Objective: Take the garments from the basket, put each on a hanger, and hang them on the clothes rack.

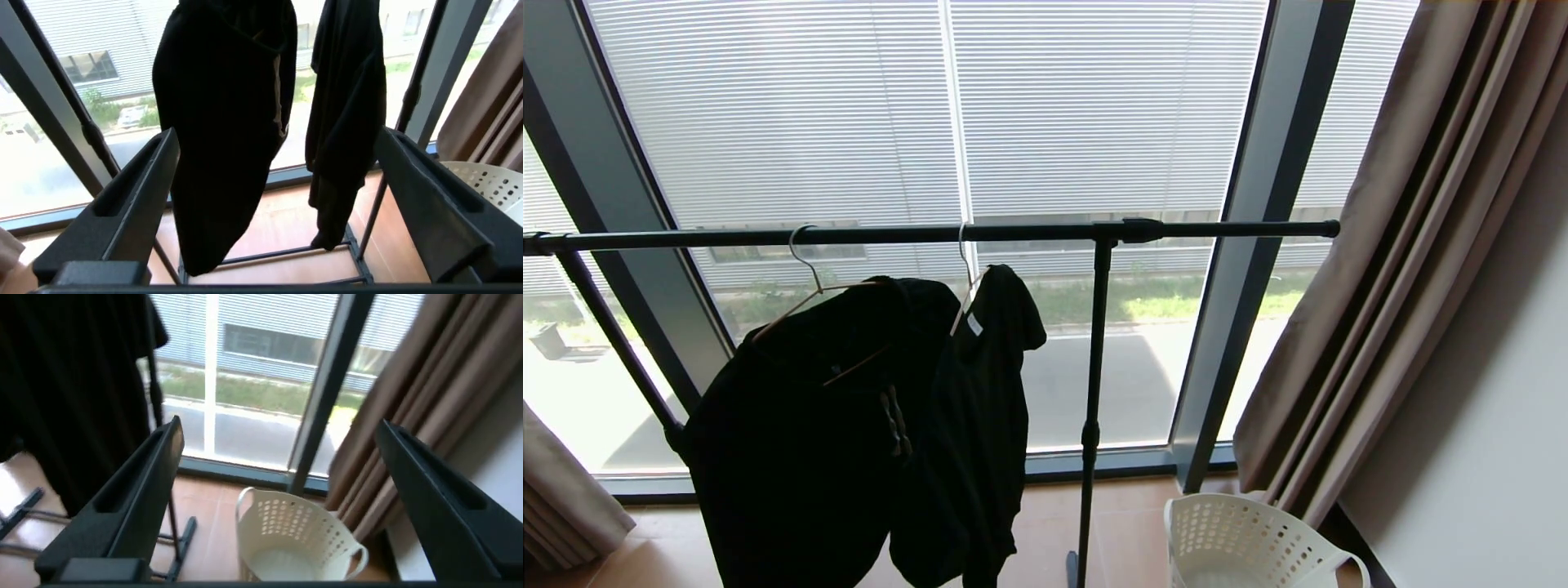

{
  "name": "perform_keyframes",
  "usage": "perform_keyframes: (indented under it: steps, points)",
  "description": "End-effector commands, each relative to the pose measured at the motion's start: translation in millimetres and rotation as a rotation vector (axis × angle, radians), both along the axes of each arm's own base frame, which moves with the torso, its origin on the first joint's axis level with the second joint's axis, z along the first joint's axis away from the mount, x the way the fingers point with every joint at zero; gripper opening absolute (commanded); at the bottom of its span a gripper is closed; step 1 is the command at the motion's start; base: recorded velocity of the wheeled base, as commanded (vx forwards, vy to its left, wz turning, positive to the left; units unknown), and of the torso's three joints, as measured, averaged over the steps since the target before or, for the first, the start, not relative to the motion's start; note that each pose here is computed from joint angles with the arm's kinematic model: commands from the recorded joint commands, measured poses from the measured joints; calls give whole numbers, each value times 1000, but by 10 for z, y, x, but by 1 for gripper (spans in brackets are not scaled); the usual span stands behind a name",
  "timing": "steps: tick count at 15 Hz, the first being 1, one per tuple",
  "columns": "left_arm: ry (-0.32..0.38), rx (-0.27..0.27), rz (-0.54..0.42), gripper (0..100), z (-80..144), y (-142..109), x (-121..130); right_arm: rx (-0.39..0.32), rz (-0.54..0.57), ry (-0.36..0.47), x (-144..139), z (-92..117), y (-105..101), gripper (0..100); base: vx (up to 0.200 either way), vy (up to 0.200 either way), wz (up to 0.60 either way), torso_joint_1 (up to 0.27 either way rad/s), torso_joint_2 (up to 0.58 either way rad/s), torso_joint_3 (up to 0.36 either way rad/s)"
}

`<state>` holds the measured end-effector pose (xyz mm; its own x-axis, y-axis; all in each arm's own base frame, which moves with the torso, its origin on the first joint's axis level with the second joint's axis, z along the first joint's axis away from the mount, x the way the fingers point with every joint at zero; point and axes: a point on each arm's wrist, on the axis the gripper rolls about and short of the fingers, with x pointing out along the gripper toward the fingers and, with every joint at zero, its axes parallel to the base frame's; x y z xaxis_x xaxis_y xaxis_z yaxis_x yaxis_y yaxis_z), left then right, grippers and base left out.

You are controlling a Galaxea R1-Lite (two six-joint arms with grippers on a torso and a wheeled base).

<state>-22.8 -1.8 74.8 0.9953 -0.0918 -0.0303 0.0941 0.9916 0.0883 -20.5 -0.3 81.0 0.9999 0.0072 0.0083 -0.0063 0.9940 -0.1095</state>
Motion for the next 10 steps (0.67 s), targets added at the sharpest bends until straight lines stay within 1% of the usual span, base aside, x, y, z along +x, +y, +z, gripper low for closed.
perform_keyframes:
  steps: [1,3,10]
  points:
    - [-2,-4,0,100,-1,0,-2,10,-15,-24,-20,-16,2,100,0,0,0,0,0,0]
    - [-1,-19,2,100,-1,0,-2,75,49,-6,-20,-32,16,100,0,0,0,0,0,0]
    - [-1,-19,2,100,-1,0,-2,81,50,-4,-20,-34,17,100,0,0,0,0,0,0]
